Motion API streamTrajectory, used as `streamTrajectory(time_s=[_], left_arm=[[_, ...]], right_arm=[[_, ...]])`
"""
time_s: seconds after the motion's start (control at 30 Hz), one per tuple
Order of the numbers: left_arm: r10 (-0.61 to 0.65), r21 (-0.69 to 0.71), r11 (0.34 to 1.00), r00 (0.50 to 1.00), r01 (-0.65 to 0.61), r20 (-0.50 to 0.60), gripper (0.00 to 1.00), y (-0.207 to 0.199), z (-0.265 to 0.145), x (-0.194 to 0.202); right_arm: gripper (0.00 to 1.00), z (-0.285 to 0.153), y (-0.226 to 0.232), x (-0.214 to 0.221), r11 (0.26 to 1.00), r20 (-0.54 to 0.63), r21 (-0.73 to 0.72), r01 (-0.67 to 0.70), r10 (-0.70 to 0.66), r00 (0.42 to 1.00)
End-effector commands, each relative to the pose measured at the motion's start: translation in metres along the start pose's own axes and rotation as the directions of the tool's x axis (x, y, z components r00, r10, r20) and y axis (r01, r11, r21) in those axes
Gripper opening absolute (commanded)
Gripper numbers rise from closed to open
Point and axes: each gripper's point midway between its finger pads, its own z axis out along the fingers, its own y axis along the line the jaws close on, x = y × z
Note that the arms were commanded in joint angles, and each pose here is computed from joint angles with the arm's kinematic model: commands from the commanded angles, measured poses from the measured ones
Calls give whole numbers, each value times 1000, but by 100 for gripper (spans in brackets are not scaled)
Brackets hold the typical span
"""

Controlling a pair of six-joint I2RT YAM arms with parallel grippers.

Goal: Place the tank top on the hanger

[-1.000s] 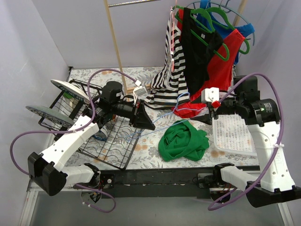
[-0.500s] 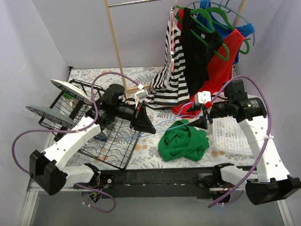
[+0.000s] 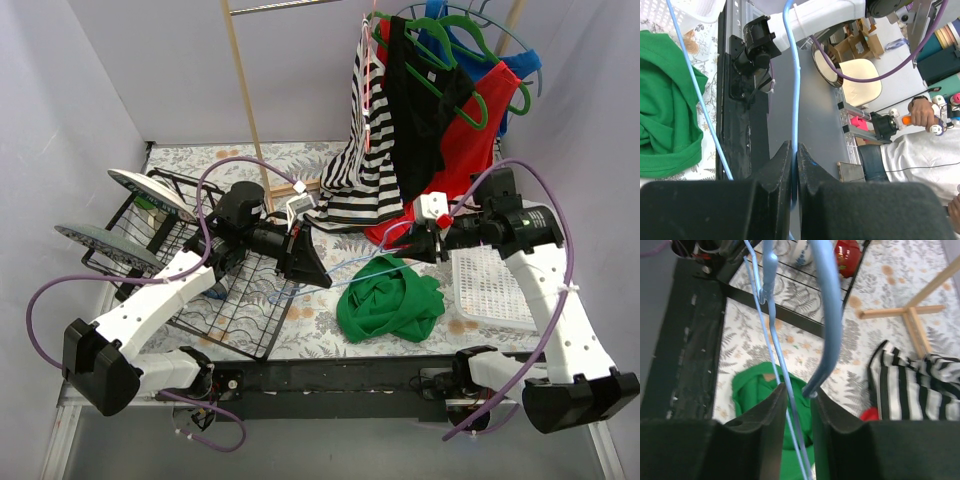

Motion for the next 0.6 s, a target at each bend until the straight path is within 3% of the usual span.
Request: streamTrajectory(time_s=[0.0,0.23,0.27,0.3,0.37,0.4,0.43,0.57], left_arm=[[69,37,997,997,-70,29,0,-16,-1,-9],[29,-6,1000,998,-29,58,0,-2,2,-6],[19,-42,999,997,-16,73,6,5,2,-7],[13,-66,998,997,-8,81,24,9,2,-7],[6,-117,993,996,4,87,37,15,0,-4],[5,-162,987,995,11,99,51,22,-2,-4],[3,-201,979,994,19,110,58,28,-3,-4],[-60,-380,918,987,113,149,70,58,-14,8]], right_arm=[[29,14,19,-4,988,98,-126,-87,99,990],[1,8,20,-2,993,43,-96,-73,78,996],[1,6,17,1,994,14,-75,-85,86,996],[1,3,14,3,995,-16,-46,-83,83,996],[1,-8,2,18,995,-131,64,-76,84,988],[1,-13,-1,22,993,-166,99,-67,82,983],[1,-22,-5,30,986,-234,163,-44,82,969],[1,-44,-2,46,965,-349,262,-21,115,930]])
